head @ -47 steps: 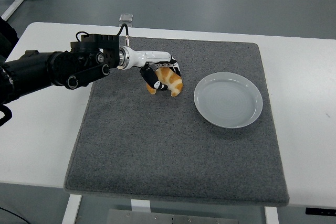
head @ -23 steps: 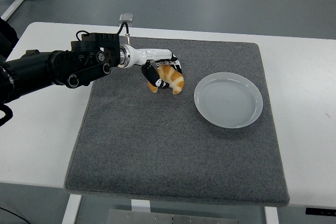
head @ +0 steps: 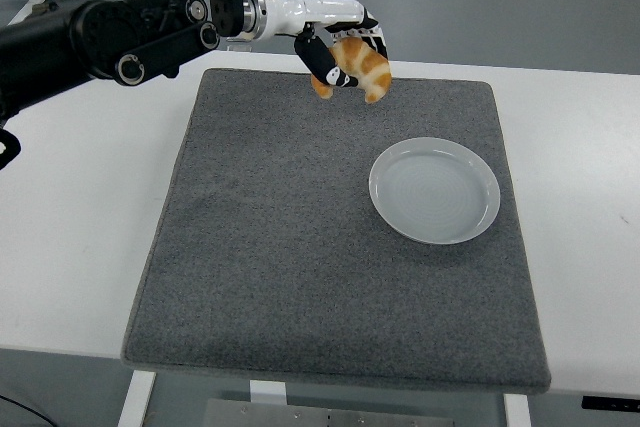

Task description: Place the bread on the plate

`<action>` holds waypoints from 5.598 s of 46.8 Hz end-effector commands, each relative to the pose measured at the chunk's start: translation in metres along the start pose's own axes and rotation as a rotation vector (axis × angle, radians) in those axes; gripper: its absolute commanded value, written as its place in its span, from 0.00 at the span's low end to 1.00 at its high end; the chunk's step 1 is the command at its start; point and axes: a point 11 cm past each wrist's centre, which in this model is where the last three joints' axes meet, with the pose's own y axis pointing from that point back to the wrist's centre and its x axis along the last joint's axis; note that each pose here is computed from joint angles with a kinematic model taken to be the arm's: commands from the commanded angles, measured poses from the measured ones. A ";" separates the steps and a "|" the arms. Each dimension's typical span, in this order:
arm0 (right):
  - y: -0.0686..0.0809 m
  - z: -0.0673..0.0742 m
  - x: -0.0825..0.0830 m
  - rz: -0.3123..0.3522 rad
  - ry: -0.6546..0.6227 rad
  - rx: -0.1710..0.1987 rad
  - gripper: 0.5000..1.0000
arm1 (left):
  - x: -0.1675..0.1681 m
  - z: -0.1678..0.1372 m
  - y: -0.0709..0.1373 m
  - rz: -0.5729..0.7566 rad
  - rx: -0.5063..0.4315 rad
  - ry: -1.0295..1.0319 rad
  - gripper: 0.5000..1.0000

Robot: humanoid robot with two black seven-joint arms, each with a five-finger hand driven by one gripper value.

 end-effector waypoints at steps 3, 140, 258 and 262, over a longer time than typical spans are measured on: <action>0.000 0.000 0.000 0.000 0.000 0.000 0.90 | 0.021 0.020 0.003 0.021 -0.037 -0.046 0.00; 0.000 0.000 -0.001 -0.006 0.005 -0.001 0.90 | -0.142 0.001 -0.064 -0.086 -0.150 -0.063 0.00; 0.000 0.000 0.000 0.001 -0.012 0.002 0.90 | -0.107 -0.176 0.069 0.820 -0.412 1.788 1.00; 0.000 0.000 0.000 0.001 -0.014 0.002 0.90 | -0.116 -0.179 0.073 0.815 -0.440 1.810 1.00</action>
